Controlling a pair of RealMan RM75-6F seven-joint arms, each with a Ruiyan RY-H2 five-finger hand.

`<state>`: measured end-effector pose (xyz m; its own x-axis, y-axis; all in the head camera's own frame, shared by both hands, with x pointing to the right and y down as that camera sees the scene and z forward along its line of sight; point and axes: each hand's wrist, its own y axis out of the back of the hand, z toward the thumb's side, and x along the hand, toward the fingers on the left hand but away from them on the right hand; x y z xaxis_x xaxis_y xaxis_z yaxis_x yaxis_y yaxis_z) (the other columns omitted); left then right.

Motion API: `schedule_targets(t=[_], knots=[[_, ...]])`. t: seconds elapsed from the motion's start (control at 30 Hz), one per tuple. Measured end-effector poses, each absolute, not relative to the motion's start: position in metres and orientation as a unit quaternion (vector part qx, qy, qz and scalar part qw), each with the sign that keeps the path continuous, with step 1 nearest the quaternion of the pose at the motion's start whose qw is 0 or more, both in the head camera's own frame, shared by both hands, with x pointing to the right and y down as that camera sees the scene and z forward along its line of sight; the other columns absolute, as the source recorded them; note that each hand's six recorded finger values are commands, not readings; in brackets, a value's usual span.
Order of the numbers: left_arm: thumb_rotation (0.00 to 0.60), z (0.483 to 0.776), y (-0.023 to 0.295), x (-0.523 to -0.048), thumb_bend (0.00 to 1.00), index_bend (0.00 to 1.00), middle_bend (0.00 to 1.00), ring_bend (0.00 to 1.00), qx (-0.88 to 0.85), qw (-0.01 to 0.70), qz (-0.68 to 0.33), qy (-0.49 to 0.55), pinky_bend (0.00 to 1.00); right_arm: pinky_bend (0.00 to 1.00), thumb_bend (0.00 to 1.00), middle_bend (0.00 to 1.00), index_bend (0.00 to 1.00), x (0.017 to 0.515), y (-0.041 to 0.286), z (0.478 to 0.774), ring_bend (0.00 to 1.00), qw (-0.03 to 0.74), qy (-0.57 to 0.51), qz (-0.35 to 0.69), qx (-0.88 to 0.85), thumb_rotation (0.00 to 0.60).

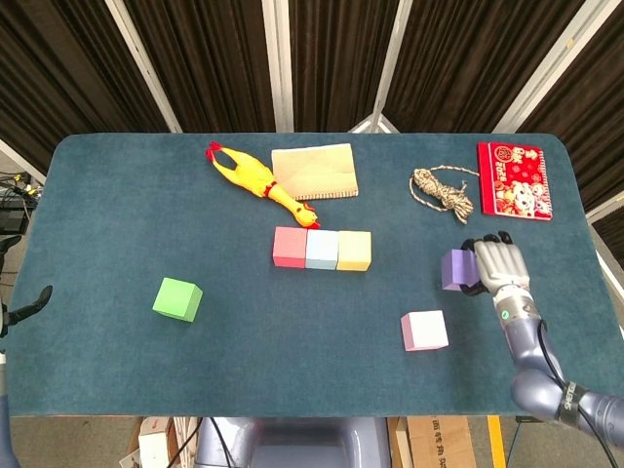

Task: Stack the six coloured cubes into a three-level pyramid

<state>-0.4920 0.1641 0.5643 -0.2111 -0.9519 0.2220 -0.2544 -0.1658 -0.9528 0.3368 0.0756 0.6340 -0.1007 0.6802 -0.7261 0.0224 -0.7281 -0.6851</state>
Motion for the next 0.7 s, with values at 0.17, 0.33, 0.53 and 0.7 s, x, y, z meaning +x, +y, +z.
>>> schedule_targets(t=[0.17,0.33,0.53,0.7], knots=[[0.600,0.562,0.163,-0.498,0.28,0.18,0.00,0.00,-0.531,0.326,-0.551,0.555,0.00,0.00,0.32,0.33,0.39,0.306,0.045,0.616,0.16,0.249,-0.284,0.684,-0.624,0.600],[0.600,0.562,0.164,-0.502,0.28,0.18,0.00,0.00,-0.528,0.320,-0.560,0.552,0.00,0.00,0.32,0.33,0.39,0.267,0.020,0.598,0.16,0.256,-0.282,0.682,-0.624,0.600],[0.600,0.561,0.164,-0.503,0.28,0.18,0.00,0.00,-0.524,0.318,-0.564,0.553,0.00,0.00,0.32,0.33,0.39,0.214,0.006,0.587,0.16,0.260,-0.267,0.676,-0.636,0.600],[0.600,0.561,0.163,-0.502,0.28,0.18,0.00,0.00,-0.524,0.318,-0.561,0.557,0.00,0.00,0.32,0.33,0.39,0.176,0.008,0.588,0.16,0.256,-0.248,0.670,-0.651,0.600]])
